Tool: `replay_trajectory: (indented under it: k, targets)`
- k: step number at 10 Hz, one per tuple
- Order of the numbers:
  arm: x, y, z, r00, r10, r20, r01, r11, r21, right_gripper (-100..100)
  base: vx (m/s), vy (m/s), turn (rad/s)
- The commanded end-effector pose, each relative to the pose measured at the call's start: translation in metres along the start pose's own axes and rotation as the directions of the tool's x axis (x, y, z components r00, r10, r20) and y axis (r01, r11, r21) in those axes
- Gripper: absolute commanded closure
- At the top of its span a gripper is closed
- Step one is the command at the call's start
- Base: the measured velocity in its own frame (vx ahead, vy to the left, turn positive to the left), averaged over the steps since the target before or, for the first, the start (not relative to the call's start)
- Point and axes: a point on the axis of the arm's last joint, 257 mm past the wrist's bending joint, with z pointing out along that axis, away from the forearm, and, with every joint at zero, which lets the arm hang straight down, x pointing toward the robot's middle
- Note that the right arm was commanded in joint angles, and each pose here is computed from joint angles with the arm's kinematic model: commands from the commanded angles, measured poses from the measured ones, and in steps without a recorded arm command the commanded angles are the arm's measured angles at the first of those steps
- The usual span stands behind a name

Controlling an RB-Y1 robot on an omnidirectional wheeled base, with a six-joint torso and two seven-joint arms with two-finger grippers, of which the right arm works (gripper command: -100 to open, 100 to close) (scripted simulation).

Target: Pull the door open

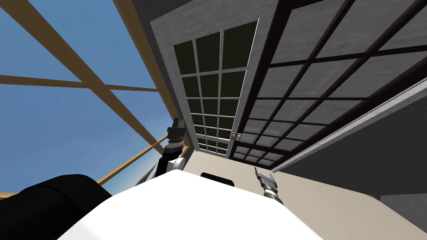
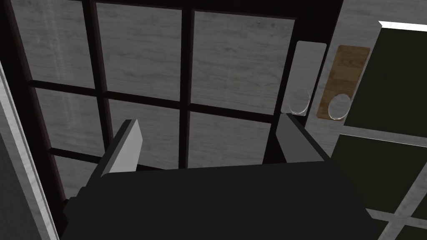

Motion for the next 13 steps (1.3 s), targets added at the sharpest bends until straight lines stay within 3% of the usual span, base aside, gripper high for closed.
replay_trajectory:
  k: [1,7,9,10,13]
  targets:
    - [-0.011,0.018,0.0088,0.999,0.017,0.030,-0.016,1.000,-0.014,-100,0.191,-0.047,0.162]
    - [-0.061,0.078,0.0438,0.988,0.073,0.134,-0.062,0.995,-0.081,-100,0.184,-0.039,0.109]
    - [-0.061,0.078,0.0438,0.988,0.073,0.134,-0.062,0.995,-0.081,-100,0.105,-0.014,0.036]
    - [-0.079,0.097,0.0540,0.981,0.091,0.170,-0.073,0.991,-0.108,-100,0.103,0.010,0.105]
    - [-0.084,0.102,0.0564,0.979,0.095,0.179,-0.075,0.991,-0.114,-100,0.129,-0.010,0.048]
